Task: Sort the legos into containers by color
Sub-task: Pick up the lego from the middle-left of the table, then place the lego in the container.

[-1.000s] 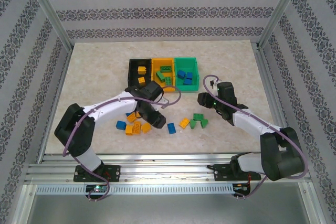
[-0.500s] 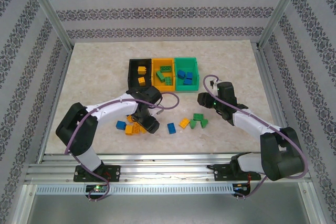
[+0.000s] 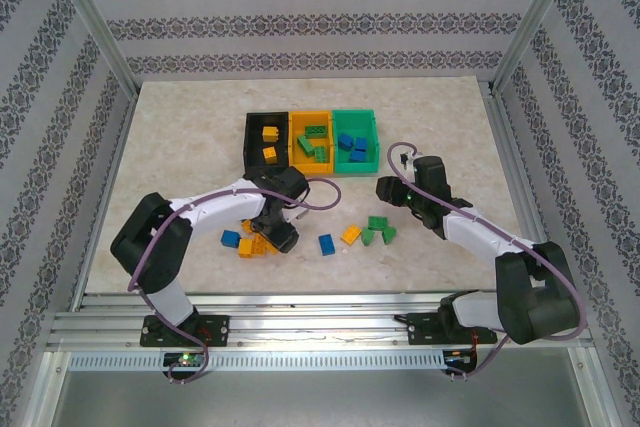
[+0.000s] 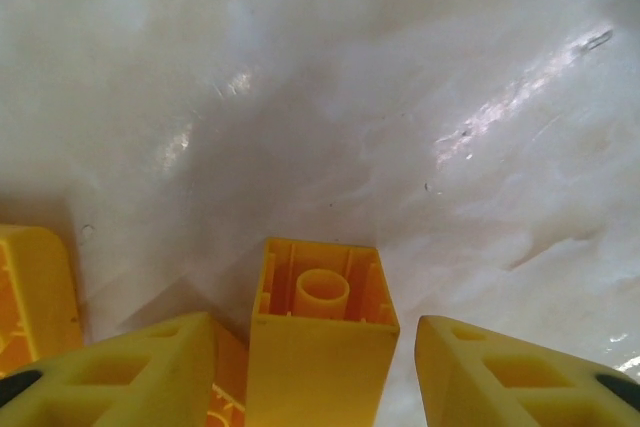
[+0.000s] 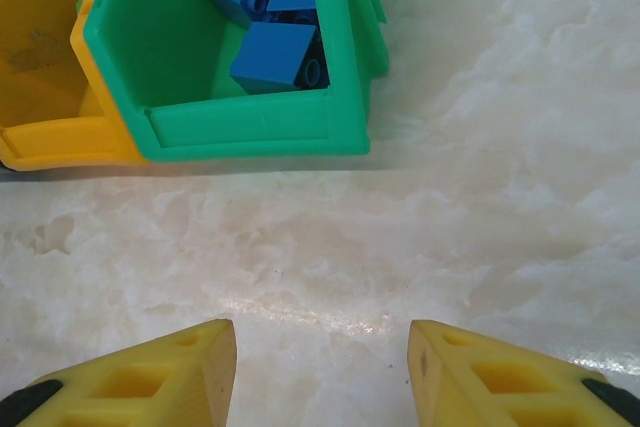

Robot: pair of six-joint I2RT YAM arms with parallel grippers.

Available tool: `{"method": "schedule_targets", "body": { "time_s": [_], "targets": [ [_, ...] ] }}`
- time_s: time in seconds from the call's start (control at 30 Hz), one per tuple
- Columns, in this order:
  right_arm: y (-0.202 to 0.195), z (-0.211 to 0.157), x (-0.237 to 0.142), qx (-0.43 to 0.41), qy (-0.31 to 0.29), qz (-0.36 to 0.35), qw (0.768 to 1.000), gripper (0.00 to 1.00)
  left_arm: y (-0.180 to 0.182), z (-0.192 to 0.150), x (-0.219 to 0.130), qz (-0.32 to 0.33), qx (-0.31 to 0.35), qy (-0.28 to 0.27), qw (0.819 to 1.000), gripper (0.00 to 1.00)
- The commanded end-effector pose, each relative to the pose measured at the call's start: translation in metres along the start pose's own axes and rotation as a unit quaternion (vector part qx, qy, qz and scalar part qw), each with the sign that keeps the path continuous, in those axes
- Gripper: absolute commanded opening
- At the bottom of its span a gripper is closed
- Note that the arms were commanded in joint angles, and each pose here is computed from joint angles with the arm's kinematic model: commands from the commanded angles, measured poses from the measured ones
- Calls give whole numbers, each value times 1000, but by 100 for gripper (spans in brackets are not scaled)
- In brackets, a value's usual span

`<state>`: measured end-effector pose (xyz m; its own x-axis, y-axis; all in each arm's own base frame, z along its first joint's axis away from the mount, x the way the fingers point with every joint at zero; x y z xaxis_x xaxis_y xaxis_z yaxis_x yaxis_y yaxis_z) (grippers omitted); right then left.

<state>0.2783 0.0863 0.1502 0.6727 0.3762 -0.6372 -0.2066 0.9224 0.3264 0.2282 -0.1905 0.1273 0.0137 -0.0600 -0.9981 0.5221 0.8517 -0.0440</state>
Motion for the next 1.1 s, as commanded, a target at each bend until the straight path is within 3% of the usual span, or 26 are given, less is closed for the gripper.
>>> {"method": "schedule_targets", "body": {
  "time_s": [0.0, 0.27, 0.63, 0.87, 1.07],
  "targets": [
    [-2, 2, 1, 6, -3, 3, 1000, 49, -2, 1, 6, -16, -3, 3, 1000, 53],
    [-2, 2, 0, 4, -5, 4, 1000, 49, -2, 11, 6, -14, -16, -22, 1000, 31],
    [-1, 2, 0, 6, -5, 7, 1000, 49, 2, 38, -19, 11, -43, -115, 992, 25],
    [-1, 2, -2, 6, -7, 7, 1000, 49, 30, 80, -54, 7, -92, -220, 971, 22],
    [-1, 2, -2, 8, -8, 9, 1000, 49, 79, 117, -95, 33, -137, -306, 942, 24]
  ]
}}
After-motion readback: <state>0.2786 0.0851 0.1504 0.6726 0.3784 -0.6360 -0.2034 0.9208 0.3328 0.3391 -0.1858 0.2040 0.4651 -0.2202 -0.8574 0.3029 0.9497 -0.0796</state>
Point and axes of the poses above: each hand's point on the last joint's axis, 136 mm out from that joint toward the fingers, its own x axis out along the fingers, its own y axis along the line the jaws close on, z = x × y, the point moved 9 cm from there along -x, back along the fingers, and after that the axes turned 7 degrees about -x, right-handed, at the moved point
